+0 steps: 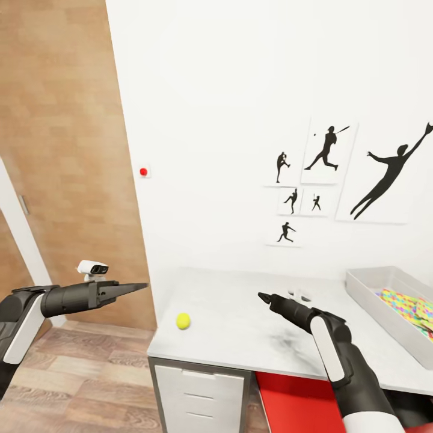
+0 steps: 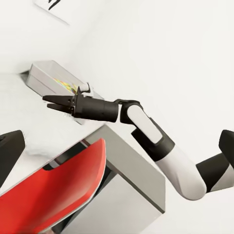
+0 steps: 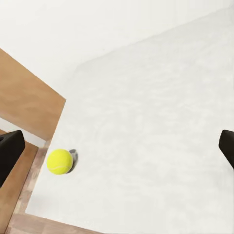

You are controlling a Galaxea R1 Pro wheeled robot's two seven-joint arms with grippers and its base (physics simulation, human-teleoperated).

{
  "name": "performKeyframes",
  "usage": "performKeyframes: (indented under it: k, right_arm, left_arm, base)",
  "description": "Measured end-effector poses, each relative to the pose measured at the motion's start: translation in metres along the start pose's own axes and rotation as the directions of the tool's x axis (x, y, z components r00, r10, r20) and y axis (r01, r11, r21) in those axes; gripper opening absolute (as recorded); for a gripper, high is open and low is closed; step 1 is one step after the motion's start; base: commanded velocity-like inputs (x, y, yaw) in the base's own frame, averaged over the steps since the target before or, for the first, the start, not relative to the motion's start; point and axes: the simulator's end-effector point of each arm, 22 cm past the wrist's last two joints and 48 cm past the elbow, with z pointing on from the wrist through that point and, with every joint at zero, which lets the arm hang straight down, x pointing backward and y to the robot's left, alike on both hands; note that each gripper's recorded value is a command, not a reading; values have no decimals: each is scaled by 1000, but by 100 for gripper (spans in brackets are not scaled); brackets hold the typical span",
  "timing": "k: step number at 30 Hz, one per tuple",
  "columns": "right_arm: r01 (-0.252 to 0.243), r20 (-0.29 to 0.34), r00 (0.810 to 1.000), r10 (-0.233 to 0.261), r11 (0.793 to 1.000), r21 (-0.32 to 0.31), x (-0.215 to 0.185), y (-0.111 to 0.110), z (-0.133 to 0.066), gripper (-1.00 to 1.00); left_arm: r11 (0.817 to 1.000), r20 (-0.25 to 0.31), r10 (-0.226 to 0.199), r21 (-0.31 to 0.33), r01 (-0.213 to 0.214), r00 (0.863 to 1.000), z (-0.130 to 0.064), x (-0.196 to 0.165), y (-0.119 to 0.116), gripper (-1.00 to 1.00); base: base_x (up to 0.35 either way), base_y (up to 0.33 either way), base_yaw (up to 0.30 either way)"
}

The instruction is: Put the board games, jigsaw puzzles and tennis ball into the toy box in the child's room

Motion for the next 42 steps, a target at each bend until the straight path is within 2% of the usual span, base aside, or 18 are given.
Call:
performKeyframes:
  k: [2,9,18,23,26,27,30,34,42]
  right_arm:
    - [11,20,1000,-11,1000,-6,-8,6,-3,100]
    - [16,25,1000,-15,1000,-4,-9,8,-3,100]
    - [39,7,999,-39,999,21,-3,8,0,100]
    - [71,-38,997,-68,992,106,18,11,9,100]
    - [85,-75,995,-72,979,187,37,12,15,100]
    - [94,-91,993,-74,969,229,45,11,16,100]
    - [118,-117,989,-86,947,297,57,8,17,100]
    - [144,-136,985,-103,931,336,66,12,18,100]
    - [153,-145,984,-109,926,345,71,15,19,100]
  left_arm:
    - [1000,0,-1,0,1,1000,0,0,0,100]
    - [1000,0,-1,0,1,1000,1,0,1,100]
    - [1000,1,0,-1,0,1000,1,0,1,100]
    - [1000,1,-1,-1,1,1000,1,0,1,100]
    - [1000,1,0,-2,0,1000,2,0,1,100]
    - [1000,2,0,-2,0,1000,2,0,1,100]
    - [1000,2,0,-3,0,1000,1,0,1,100]
    - [1000,2,1,-4,-1,1000,1,0,1,100]
    - [1000,2,1,-4,-1,1000,1,0,1,100]
  base:
    - [13,220,0]
    - [3,241,0]
    - [5,134,0]
    - [9,152,0]
    - [62,154,0]
    - [93,132,0]
    - [115,114,0]
    - [166,103,0]
    - [212,182,0]
